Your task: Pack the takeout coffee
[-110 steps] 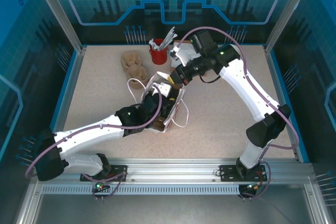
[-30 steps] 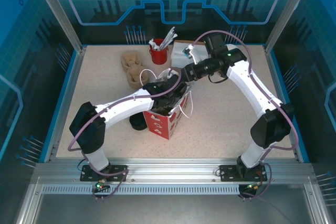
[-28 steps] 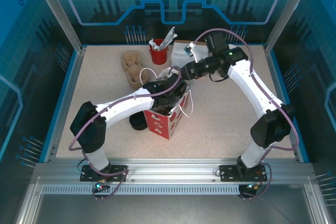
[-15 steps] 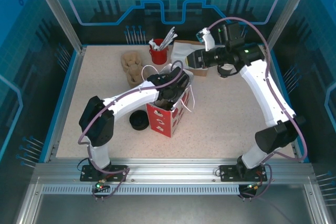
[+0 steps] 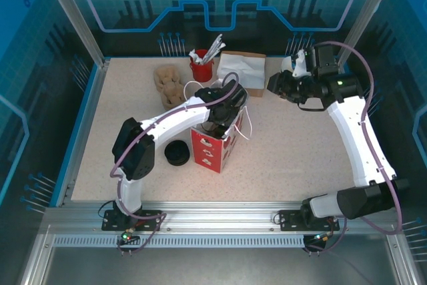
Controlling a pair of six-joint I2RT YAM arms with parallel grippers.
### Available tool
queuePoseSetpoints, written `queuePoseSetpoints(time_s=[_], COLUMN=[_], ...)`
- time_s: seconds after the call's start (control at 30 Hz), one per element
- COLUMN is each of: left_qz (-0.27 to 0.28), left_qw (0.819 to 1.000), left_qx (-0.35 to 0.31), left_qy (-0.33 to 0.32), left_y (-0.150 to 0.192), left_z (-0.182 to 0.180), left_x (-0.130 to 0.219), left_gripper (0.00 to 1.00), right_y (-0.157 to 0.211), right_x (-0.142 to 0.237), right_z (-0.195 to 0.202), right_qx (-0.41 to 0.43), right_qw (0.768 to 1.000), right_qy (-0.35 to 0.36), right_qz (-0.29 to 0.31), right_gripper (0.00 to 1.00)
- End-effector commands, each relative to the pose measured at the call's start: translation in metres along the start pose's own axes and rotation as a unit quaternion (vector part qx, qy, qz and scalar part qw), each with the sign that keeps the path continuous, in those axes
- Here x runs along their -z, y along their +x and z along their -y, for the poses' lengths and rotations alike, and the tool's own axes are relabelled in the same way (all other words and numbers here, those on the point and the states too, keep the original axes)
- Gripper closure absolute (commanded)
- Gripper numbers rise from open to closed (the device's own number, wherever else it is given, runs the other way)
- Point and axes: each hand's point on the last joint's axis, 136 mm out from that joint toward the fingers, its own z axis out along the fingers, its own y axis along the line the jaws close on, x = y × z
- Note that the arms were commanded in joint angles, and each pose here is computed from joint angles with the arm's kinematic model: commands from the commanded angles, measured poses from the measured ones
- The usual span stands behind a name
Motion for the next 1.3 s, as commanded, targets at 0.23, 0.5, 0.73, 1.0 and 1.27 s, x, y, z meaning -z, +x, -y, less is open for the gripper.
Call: queuePoseSetpoints(time_s=[0.23,0.5,0.73,1.0,1.27], left_qz=[-0.13,-0.159,-0.173,-0.156,-0.13], left_qw=[0.991,0.986,0.983,0.986,0.988], left_qx=[0.023,0.037,0.046,0.054,0.08], left_qy=[-0.023,-0.024,-0.034,-0.033,-0.013], left_y=[0.06,0.073,0.079,0.07,0.047], left_z=[-0.006,0.001,0.002,0.007,0.018], left_x=[-0.053,-0.068,-0.075,-0.068,-0.052], left_gripper=[0.44,0.44,0.44,0.44,0.37], right_y=[0.035,0.05,0.054,0.055,0.055], right_x=[-0.029,-0.042,-0.048,-0.05,-0.059], right_z=[-0.004,-0.016,-0.02,-0.023,-0.022], right_qx=[-0.105,-0.108,-0.103,-0.096,-0.089], right_qw=[0.988,0.983,0.982,0.981,0.981], right_qy=[-0.013,-0.025,-0.029,-0.034,-0.037], right_qz=[-0.108,-0.149,-0.158,-0.164,-0.17], right_gripper=[0.61,0.6,0.59,0.57,0.55])
